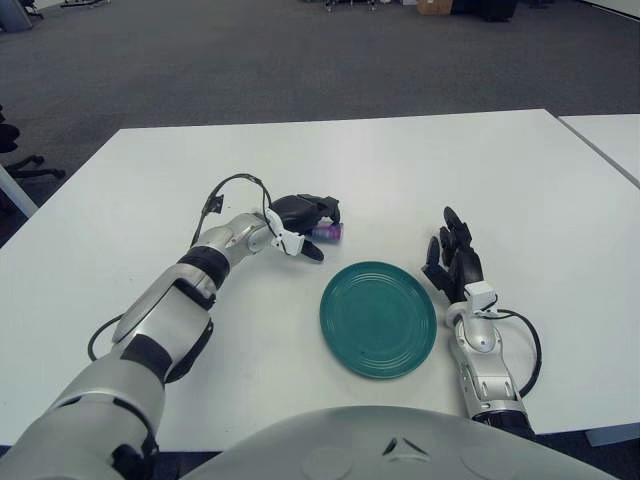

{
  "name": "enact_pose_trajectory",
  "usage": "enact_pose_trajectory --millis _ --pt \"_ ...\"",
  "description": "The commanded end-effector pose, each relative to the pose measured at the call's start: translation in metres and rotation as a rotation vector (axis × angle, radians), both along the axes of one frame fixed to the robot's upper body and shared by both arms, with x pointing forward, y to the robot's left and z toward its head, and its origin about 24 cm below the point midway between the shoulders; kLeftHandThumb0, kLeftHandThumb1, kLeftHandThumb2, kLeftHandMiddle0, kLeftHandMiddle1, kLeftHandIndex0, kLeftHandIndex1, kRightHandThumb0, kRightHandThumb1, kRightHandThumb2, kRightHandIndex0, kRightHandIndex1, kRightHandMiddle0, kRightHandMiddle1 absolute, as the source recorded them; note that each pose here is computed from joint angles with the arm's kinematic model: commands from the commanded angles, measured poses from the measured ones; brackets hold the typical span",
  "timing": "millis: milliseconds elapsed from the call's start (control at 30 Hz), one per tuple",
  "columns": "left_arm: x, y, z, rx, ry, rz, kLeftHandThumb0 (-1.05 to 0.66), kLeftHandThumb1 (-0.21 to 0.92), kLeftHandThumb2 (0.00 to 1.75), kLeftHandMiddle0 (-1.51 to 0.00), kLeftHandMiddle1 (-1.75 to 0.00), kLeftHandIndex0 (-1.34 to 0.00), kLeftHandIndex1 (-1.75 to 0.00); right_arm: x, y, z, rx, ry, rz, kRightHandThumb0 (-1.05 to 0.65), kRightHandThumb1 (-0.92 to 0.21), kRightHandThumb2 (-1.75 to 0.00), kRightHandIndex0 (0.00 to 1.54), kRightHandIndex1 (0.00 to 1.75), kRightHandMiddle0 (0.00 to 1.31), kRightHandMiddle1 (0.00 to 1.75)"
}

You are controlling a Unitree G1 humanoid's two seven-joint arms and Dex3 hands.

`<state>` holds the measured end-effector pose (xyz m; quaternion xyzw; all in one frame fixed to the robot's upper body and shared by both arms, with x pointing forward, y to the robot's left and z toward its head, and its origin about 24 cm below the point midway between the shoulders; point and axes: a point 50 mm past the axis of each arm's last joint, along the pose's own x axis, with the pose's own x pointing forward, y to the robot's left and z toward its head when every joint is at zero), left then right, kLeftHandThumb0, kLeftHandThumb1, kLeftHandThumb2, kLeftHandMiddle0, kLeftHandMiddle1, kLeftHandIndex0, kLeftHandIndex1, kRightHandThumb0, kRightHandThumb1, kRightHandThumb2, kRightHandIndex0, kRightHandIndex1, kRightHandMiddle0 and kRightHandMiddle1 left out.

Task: Put the gum into the plate.

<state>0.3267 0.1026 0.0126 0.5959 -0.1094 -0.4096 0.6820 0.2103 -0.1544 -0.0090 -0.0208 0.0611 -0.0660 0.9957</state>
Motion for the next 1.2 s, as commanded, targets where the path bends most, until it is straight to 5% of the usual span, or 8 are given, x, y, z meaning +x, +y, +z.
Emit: enact_pose_trajectory --millis 0,133,233,400,467,667,867,1167 --pt "-0.007 0.01 -0.018 0.092 0.052 0.016 -0.91 0.92 0.11 -0.31 -0.05 -0.11 -1.34 -0.038 -0.002 -0.049 0.035 0.295 -0.018 -0.77 -0.92 -0.94 0.05 0.0 0.0 0.11" --pt "-0.006 0.013 -0.02 0.105 0.056 0.036 -0.84 0.91 0.1 -0.34 -0.09 -0.14 -1.32 -0.039 -0.002 -0.05 0.039 0.298 -0.025 -0.77 -0.92 -0.94 0.05 0.0 0.0 0.1" --pt "-0.005 0.013 -0.022 0.113 0.063 0.044 -0.73 0.86 0.14 -0.21 -0.45 -0.17 -1.34 -0.04 -0.002 -0.05 0.04 0.301 -0.029 -0.77 -0.92 -0.94 0.04 0.0 0.0 0.11" --pt "-0.004 0.012 -0.025 0.119 0.077 0.083 -0.59 0.6 0.56 -0.09 -0.85 -0.21 -1.39 -0.039 -0.003 -0.05 0.034 0.304 -0.037 -0.77 -0.92 -0.93 0.04 0.0 0.0 0.13" --pt "-0.003 0.013 -0.027 0.089 0.067 0.146 -0.46 0.68 0.61 -0.17 -1.13 -0.34 -1.5 -0.039 -0.004 -0.05 0.032 0.306 -0.041 -0.77 -0.92 -0.93 0.04 0.0 0.0 0.14" --pt "-0.004 0.011 -0.029 0.003 -0.002 0.233 -0.05 0.33 1.26 -0.6 -1.65 -0.42 -1.68 -0.039 -0.005 -0.049 0.033 0.306 -0.046 -0.76 -0.92 -0.94 0.04 0.0 0.0 0.16" --pt "-0.007 0.008 -0.027 -0.074 -0.072 0.24 0.0 0.06 1.57 -0.81 -1.66 -0.6 -1.72 -0.038 -0.006 -0.049 0.036 0.3 -0.053 -0.75 -0.92 -0.95 0.05 0.01 0.0 0.18" --pt "-0.01 0.007 -0.027 -0.118 -0.13 0.236 0.0 -0.02 1.63 -0.9 -1.57 -0.66 -1.75 -0.037 -0.008 -0.049 0.047 0.292 -0.063 -0.72 -0.92 -0.95 0.07 0.01 0.0 0.23"
